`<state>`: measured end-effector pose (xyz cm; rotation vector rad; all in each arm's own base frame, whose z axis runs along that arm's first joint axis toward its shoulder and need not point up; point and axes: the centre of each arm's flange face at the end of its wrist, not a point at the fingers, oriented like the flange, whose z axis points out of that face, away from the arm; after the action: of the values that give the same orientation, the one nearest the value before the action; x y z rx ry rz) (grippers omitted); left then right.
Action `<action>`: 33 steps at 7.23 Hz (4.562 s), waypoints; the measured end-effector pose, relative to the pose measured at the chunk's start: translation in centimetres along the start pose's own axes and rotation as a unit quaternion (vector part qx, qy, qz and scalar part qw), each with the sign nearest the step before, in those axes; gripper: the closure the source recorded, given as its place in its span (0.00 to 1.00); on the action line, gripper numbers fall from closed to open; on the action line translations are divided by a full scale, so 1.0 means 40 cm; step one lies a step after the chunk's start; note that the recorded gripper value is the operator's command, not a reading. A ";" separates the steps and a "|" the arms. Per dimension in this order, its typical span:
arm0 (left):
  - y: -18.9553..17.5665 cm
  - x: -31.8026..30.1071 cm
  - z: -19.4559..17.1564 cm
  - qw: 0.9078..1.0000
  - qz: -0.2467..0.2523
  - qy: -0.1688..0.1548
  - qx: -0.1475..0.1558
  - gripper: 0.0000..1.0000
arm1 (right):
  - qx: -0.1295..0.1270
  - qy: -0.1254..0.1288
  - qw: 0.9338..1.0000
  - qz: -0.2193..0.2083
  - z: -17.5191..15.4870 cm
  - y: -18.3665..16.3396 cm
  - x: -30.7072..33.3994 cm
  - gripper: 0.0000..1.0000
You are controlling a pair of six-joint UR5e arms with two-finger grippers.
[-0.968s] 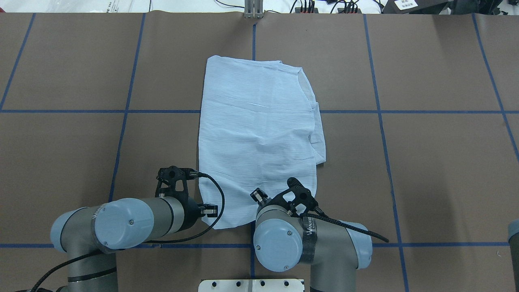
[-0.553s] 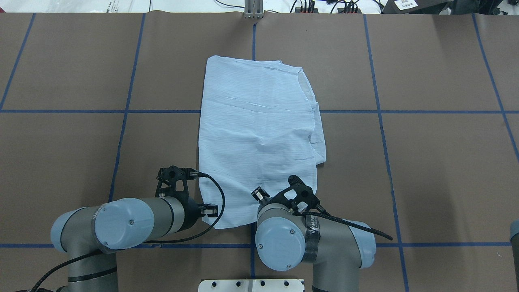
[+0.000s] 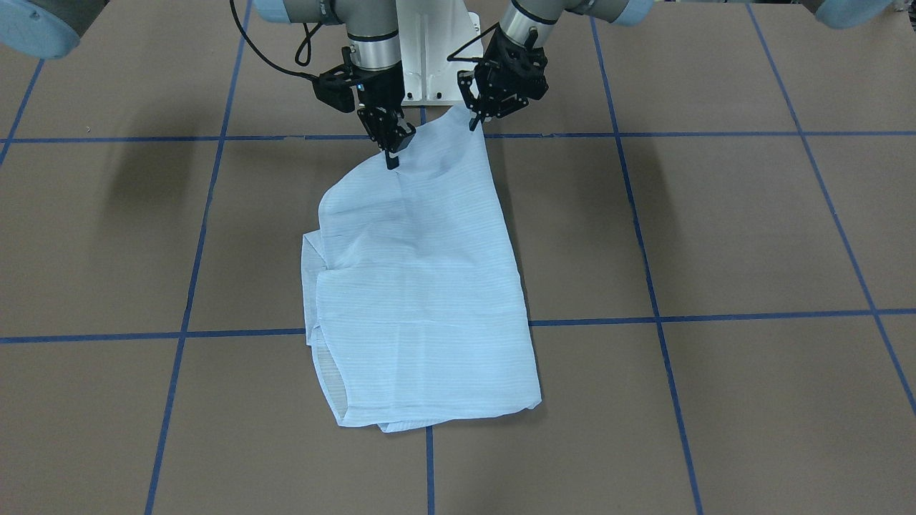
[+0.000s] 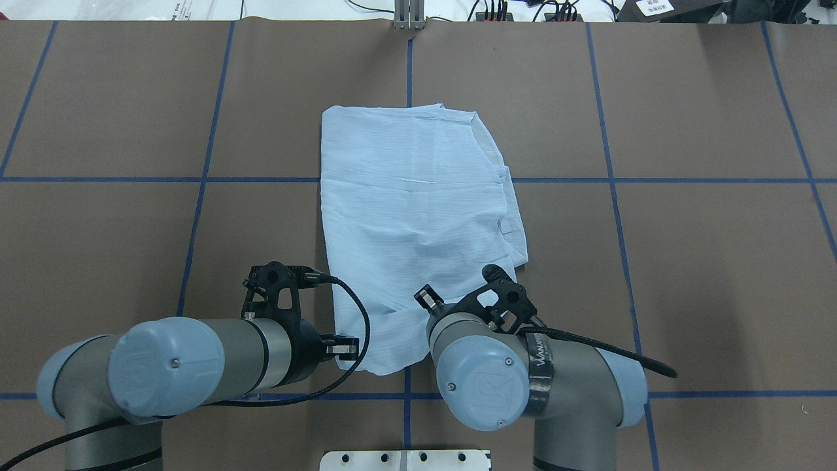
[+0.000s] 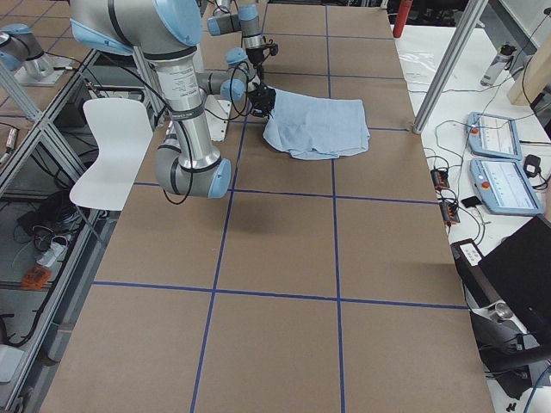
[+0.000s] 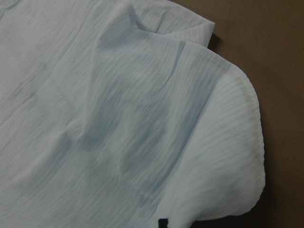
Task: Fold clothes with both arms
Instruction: 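Lift the near edge with both grippers and fold it away from the robot, then lay the folded edge down and open both grippers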
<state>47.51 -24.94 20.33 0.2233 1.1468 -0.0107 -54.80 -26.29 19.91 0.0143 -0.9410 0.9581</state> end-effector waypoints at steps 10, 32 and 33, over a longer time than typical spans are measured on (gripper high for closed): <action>-0.301 0.006 -0.092 0.995 -0.006 -0.094 0.040 1.00 | 0.038 -0.050 0.994 -0.092 -0.139 -0.040 -0.176 1.00; -0.252 -0.174 0.251 0.984 0.086 -0.141 0.059 0.00 | 0.054 -0.086 0.961 -0.259 0.115 -0.355 -0.300 0.00; -0.236 -0.177 0.278 0.983 0.091 -0.151 0.060 0.00 | 0.054 -0.086 0.961 -0.259 0.115 -0.363 -0.299 0.00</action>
<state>53.47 -36.93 29.48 0.4192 0.8218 0.0466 -50.45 -45.14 20.00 0.4228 -0.9765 0.5231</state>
